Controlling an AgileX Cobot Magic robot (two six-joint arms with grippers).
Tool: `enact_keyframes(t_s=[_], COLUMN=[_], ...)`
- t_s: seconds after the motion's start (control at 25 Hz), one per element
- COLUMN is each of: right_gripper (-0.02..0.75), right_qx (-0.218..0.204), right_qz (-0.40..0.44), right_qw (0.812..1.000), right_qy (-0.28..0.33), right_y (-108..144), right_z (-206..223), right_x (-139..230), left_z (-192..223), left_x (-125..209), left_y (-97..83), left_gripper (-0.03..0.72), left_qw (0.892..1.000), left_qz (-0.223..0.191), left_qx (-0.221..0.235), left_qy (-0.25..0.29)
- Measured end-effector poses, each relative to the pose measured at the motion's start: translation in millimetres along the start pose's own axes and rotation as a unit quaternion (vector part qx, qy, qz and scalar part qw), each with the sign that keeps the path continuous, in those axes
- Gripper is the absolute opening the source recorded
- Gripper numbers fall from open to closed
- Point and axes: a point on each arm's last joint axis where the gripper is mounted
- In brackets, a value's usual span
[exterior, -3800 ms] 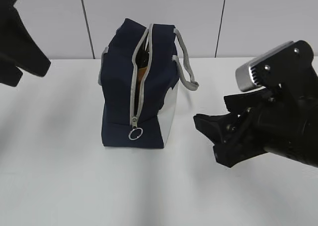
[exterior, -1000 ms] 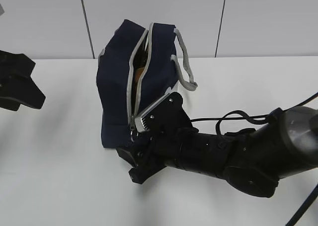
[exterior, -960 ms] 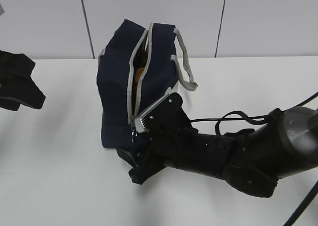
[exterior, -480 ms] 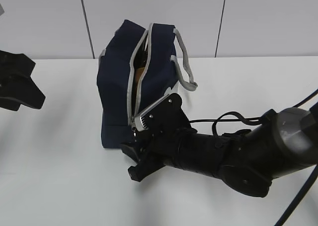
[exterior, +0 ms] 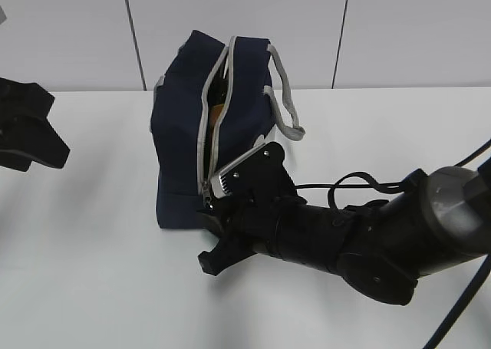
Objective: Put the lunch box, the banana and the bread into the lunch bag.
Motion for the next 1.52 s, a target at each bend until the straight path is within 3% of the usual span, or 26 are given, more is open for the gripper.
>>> enact_keyframes(t_s=[0.16, 0.24, 1.52], right_gripper=[0.001, -0.016, -0.016], right_qx=[0.004, 0.004, 0.004], right_qz=[0.004, 0.004, -0.034], right_qw=[1.0, 1.0, 0.999], right_qy=[0.0, 0.0, 0.018], right_y=[-1, -1, 0], right_z=[0, 0, -21], right_x=[0, 0, -20], left_z=[0, 0, 0], left_x=[0, 0, 0], left_y=[0.0, 0.0, 0.0], left_gripper=[0.361, 0.361, 0.361], left_qw=[1.0, 1.0, 1.0], left_qz=[0.0, 0.0, 0.0], left_qx=[0.0, 0.0, 0.0], left_qy=[0.0, 0.0, 0.0])
Point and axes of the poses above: a point on each arm's last joint axis where the gripper is mounted, z pointing out along that axis toward the gripper, y along the wrist's bending axis when the last joint is at zero, x = y × z
